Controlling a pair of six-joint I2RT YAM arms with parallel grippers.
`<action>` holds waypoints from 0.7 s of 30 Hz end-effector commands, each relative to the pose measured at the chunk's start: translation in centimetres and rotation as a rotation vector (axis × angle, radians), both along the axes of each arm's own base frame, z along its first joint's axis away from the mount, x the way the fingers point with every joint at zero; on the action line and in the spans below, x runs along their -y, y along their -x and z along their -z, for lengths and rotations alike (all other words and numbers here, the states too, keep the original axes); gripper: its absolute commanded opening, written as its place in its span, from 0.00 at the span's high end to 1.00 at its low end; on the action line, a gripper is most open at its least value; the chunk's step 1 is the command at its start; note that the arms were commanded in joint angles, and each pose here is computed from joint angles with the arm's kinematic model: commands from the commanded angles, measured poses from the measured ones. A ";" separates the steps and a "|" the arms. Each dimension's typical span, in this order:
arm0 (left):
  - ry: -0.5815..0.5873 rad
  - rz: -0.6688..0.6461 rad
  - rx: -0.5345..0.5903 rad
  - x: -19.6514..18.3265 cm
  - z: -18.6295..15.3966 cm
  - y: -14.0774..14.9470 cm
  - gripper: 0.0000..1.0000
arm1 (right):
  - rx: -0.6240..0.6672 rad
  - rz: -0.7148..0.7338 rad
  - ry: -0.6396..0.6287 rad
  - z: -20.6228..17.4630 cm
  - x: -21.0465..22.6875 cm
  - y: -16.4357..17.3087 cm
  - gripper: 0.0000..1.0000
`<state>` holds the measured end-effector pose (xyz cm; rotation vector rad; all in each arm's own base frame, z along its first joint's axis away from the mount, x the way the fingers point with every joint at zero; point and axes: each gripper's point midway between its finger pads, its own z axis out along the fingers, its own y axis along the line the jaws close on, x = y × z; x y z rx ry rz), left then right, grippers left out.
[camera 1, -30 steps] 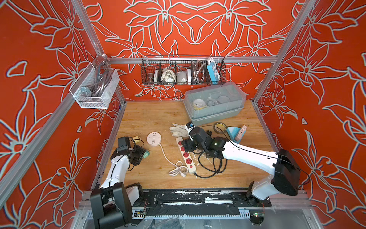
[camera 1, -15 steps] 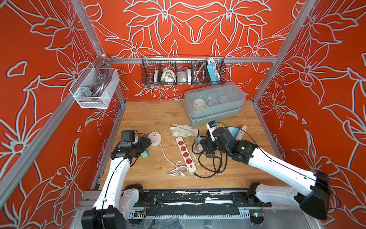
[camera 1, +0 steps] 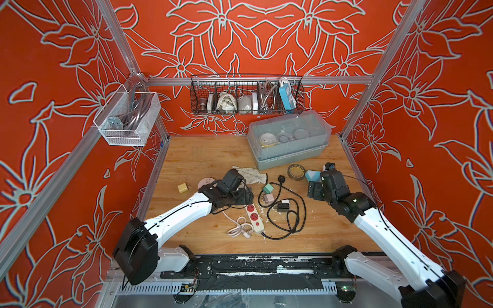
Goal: Pull the plug off the socket
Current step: Move the socket to the center of the board.
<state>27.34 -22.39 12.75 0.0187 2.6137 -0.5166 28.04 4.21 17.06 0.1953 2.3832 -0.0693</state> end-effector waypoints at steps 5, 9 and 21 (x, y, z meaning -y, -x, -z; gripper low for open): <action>-0.165 0.067 0.126 3.7 0.2 -2.2 0.01 | -0.096 0.070 -0.220 2.6 2.5 -4.6 0.21; -0.245 0.125 0.097 4.1 1.1 -2.6 0.01 | -0.138 0.073 -0.280 3.3 2.8 -6.4 0.31; -0.151 0.127 0.041 6.6 2.9 -3.0 0.01 | -0.237 0.076 -0.186 7.3 3.9 -6.5 0.36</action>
